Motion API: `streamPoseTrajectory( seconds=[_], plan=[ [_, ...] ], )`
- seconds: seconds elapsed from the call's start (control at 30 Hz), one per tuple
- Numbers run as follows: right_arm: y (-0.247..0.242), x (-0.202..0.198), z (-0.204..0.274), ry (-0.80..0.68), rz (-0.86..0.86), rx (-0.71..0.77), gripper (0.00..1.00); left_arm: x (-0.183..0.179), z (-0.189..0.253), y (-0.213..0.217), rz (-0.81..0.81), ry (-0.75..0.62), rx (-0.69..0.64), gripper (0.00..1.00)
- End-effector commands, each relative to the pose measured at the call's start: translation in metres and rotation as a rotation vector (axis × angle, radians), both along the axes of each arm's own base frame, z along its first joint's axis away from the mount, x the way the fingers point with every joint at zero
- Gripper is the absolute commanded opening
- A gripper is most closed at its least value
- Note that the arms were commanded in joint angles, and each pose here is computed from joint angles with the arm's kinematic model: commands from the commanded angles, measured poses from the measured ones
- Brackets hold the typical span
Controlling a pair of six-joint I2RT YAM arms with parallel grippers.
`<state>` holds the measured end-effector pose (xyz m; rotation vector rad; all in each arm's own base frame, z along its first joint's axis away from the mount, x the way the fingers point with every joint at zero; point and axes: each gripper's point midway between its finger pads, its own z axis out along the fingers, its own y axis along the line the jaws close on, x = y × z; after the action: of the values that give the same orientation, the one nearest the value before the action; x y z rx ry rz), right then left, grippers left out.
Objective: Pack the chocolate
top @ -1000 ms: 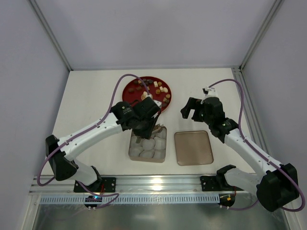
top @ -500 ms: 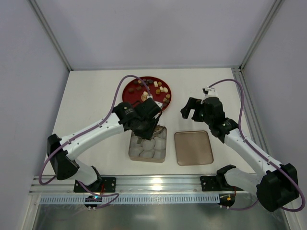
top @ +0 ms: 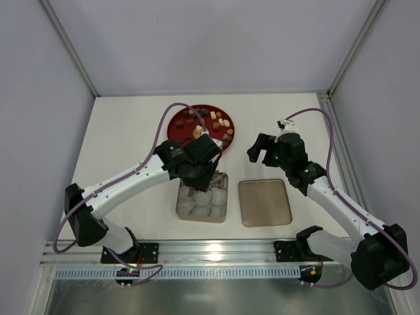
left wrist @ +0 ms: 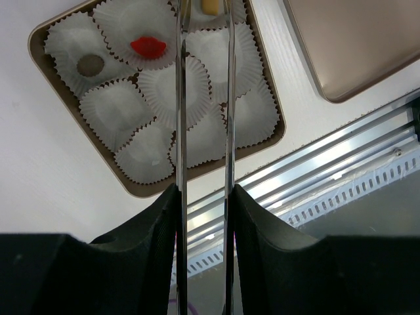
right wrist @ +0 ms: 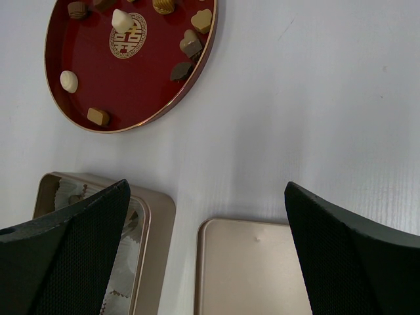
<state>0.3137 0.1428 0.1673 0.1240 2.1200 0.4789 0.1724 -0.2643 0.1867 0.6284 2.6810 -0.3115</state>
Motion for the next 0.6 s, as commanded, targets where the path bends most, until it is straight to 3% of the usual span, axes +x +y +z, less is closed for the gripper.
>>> streamPoseTrajectory(
  seconds=[0.0,0.4,0.57],
  plan=[
    [0.002,0.007,0.019,-0.059,-0.011,0.033,1.0,0.003,0.018,-0.005,0.002,-0.036,-0.043,0.36],
    [0.004,0.009,0.019,-0.06,-0.002,0.034,1.0,0.009,0.051,0.001,0.01,-0.102,-0.06,0.37],
    [0.004,0.01,0.019,-0.06,0.002,0.028,1.0,0.031,0.06,0.006,0.04,-0.134,-0.049,0.37]
  ],
)
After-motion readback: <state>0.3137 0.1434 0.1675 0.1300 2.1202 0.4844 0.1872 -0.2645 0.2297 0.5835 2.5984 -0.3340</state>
